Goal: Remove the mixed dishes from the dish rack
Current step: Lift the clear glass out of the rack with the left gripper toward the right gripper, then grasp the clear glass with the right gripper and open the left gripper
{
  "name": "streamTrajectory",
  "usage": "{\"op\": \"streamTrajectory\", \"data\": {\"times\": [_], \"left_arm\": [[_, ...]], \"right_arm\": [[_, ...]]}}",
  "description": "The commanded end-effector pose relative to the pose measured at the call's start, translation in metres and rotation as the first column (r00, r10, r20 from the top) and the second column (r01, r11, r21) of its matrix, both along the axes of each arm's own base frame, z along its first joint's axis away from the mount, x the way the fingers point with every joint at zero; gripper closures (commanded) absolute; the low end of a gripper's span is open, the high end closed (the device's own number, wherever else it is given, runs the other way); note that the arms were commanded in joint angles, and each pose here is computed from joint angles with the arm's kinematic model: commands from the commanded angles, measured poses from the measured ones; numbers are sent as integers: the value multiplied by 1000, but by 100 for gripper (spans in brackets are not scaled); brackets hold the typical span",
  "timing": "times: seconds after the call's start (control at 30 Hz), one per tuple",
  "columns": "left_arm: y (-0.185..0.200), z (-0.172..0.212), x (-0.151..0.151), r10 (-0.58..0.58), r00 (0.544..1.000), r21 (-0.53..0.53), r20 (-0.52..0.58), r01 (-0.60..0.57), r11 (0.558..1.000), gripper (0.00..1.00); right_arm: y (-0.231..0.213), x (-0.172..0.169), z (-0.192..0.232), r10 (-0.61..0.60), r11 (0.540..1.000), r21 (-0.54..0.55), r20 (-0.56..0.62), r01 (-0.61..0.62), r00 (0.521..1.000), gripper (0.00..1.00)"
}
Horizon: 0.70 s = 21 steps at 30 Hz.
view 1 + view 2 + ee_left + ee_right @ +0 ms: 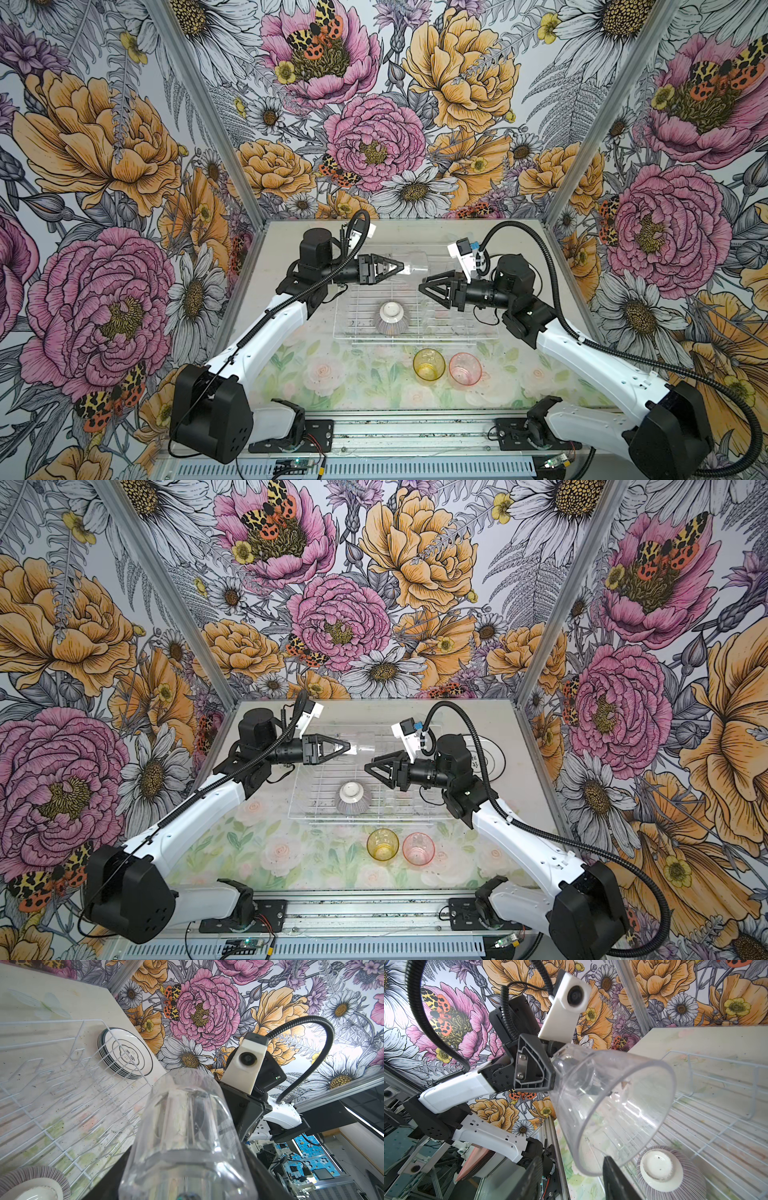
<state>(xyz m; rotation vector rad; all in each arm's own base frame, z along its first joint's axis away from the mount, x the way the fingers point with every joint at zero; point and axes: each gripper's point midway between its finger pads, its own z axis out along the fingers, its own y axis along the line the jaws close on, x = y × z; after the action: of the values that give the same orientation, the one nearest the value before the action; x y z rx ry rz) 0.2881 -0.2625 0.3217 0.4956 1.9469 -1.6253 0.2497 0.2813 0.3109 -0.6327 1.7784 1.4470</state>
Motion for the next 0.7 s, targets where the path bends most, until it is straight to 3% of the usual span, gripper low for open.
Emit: {"op": "streamTrajectory", "data": {"times": [0.0,0.13,0.27,0.67], "left_arm": [[-6,11,-6,-47,998,-33,45,49,998,46],[-12,11,-6,-62,997,-46,46,64,997,47],[-19,13,-7,-83,996,-66,45,86,994,47],[-31,17,-6,-119,992,-106,47,123,987,46]], "right_arm": [[2,3,29,15,998,57,83,-20,996,51],[5,6,37,28,996,78,101,-36,994,53],[6,7,44,40,993,103,120,-53,992,60],[8,6,54,56,988,131,143,-75,988,100]]}}
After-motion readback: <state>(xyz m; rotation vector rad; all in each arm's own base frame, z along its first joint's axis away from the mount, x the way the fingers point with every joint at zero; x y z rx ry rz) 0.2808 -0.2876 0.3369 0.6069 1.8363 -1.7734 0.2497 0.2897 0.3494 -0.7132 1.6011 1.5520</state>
